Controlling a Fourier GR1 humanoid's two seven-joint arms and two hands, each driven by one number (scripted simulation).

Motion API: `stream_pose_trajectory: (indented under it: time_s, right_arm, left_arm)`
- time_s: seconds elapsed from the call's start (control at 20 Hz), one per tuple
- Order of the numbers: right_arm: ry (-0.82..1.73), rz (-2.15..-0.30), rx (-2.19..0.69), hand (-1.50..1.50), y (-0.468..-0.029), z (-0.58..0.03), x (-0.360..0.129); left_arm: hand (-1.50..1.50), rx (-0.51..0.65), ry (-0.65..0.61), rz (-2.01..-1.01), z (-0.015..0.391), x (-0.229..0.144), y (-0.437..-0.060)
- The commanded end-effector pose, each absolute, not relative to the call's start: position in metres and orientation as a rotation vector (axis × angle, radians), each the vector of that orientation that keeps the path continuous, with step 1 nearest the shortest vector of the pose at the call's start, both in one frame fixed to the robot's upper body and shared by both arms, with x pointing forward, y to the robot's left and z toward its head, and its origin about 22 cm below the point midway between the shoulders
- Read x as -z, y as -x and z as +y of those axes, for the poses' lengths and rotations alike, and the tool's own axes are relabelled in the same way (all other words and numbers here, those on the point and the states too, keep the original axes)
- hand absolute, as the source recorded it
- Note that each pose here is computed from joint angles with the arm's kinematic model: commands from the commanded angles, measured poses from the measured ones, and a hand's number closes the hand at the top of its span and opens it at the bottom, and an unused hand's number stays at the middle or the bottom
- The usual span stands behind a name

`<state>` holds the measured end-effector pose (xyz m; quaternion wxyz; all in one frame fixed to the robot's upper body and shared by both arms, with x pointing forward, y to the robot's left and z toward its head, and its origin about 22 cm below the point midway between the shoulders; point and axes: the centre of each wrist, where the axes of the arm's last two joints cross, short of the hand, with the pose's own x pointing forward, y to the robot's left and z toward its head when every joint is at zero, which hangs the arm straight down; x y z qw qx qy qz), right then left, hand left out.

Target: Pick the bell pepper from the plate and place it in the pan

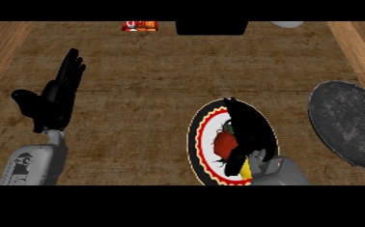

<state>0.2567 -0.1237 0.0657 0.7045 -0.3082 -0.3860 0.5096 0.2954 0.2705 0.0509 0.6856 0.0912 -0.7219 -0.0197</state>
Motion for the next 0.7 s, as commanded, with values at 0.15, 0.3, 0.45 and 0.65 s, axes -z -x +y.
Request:
stream_pose_trajectory:
  time_s: [0.15,0.3,0.45,0.65]
  right_arm:
    - [0.704,-0.767,-1.159,-1.50,-0.278,-0.125,-0.044]
    - [0.699,-0.729,-1.210,-1.50,-0.271,-0.121,-0.034]
    - [0.700,-0.716,-1.189,-1.50,-0.258,-0.134,-0.027]
    - [0.673,-0.727,-1.188,-1.50,-0.271,-0.103,-0.012]
  left_arm:
    - [0.00,0.070,-0.211,-1.610,0.271,-0.049,-0.289]
    - [0.00,0.046,-0.198,-1.628,0.272,-0.046,-0.304]
    - [0.00,0.024,-0.210,-1.610,0.276,-0.068,-0.296]
    - [0.00,0.057,-0.209,-1.619,0.266,-0.052,-0.293]
